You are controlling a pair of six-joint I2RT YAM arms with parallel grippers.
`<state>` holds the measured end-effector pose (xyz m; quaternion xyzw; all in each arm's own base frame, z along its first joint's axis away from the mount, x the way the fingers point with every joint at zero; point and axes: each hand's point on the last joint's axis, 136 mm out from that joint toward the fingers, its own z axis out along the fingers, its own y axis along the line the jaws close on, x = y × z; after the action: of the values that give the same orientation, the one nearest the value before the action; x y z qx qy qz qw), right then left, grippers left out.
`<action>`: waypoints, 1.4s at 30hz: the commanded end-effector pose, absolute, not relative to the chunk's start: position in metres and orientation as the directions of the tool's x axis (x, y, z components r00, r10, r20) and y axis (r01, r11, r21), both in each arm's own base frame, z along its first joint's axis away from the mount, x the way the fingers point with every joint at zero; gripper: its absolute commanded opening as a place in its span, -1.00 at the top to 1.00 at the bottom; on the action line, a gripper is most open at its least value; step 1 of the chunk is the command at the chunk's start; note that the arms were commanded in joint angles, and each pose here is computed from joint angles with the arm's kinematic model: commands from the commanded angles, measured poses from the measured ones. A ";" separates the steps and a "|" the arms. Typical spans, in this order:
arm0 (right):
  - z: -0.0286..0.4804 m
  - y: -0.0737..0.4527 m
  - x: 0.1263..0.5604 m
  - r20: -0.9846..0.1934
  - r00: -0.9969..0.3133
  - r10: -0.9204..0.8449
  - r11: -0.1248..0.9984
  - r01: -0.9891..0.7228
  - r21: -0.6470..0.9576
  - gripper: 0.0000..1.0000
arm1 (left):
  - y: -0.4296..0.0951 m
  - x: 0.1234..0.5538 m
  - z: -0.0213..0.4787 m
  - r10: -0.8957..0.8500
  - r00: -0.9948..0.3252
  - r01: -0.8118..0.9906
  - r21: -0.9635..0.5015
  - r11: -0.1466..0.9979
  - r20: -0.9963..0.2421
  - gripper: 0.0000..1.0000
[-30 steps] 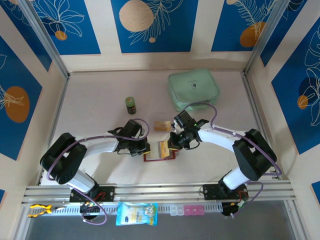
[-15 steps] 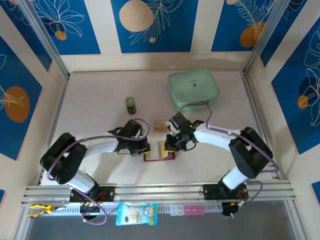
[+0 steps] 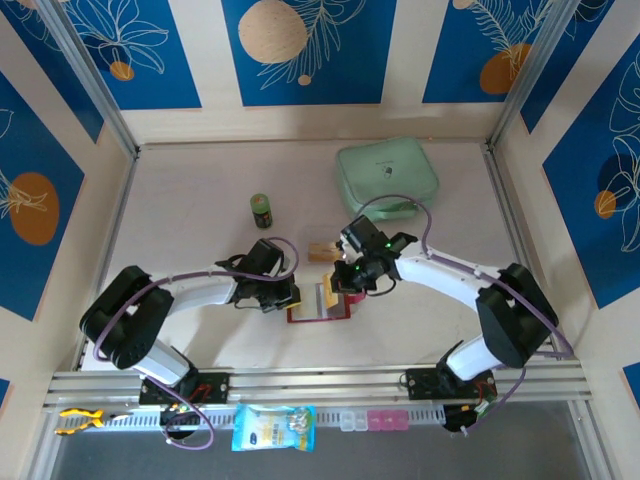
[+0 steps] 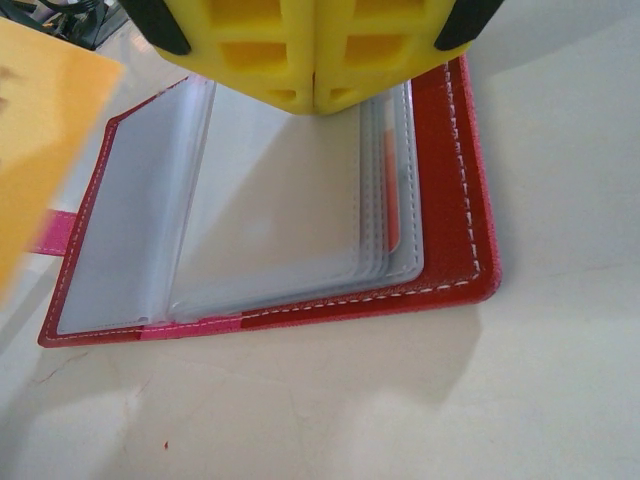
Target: Take the credit cards out of the card holder
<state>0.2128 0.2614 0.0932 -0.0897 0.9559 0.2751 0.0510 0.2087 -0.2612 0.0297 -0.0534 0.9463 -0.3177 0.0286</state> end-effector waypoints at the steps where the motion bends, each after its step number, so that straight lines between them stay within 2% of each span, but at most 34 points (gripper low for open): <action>1: 0.121 0.261 0.206 -0.249 -0.907 -0.338 0.758 -0.420 0.499 0.99 | -0.260 0.207 0.035 -0.111 -0.993 -0.069 -0.597 0.799 -0.034 0.99; 6: 0.132 0.256 0.211 -0.320 -0.749 -0.580 0.639 -0.662 0.392 1.00 | -0.262 0.209 0.042 -0.111 -0.993 -0.058 -0.611 0.789 -0.050 0.97; 11: 0.141 0.253 0.224 -0.356 -0.495 -0.793 0.419 -0.867 0.272 1.00 | -0.259 0.209 0.045 -0.113 -0.992 -0.052 -0.608 0.792 -0.063 0.97; 16: 0.141 0.253 0.253 -0.348 -0.247 -0.904 0.234 -0.969 0.081 1.00 | -0.253 0.207 0.045 -0.123 -0.990 -0.054 -0.601 0.797 -0.073 0.96; 20: 0.140 0.260 0.278 -0.334 -0.122 -0.935 0.127 -0.992 0.007 1.00 | -0.247 0.206 0.046 -0.139 -0.986 -0.059 -0.595 0.802 -0.090 0.96; 25: 0.139 0.267 0.303 -0.342 -0.066 -0.937 0.070 -0.998 0.000 1.00 | -0.240 0.204 0.047 -0.151 -0.984 -0.067 -0.589 0.805 -0.094 0.96; 29: 0.133 0.265 0.319 -0.328 -0.069 -0.942 0.071 -0.997 0.007 1.00 | -0.235 0.203 0.047 -0.166 -0.981 -0.075 -0.586 0.807 -0.103 0.96; 42: 0.106 0.265 0.337 -0.325 -0.067 -0.943 0.055 -0.997 0.049 1.00 | -0.230 0.205 0.047 -0.177 -0.979 -0.084 -0.584 0.808 -0.104 0.96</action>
<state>0.3385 0.2603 0.1053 -0.6660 0.7301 0.1128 0.1033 0.2082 -0.2387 0.0513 -0.0651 0.9438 -0.3139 0.0800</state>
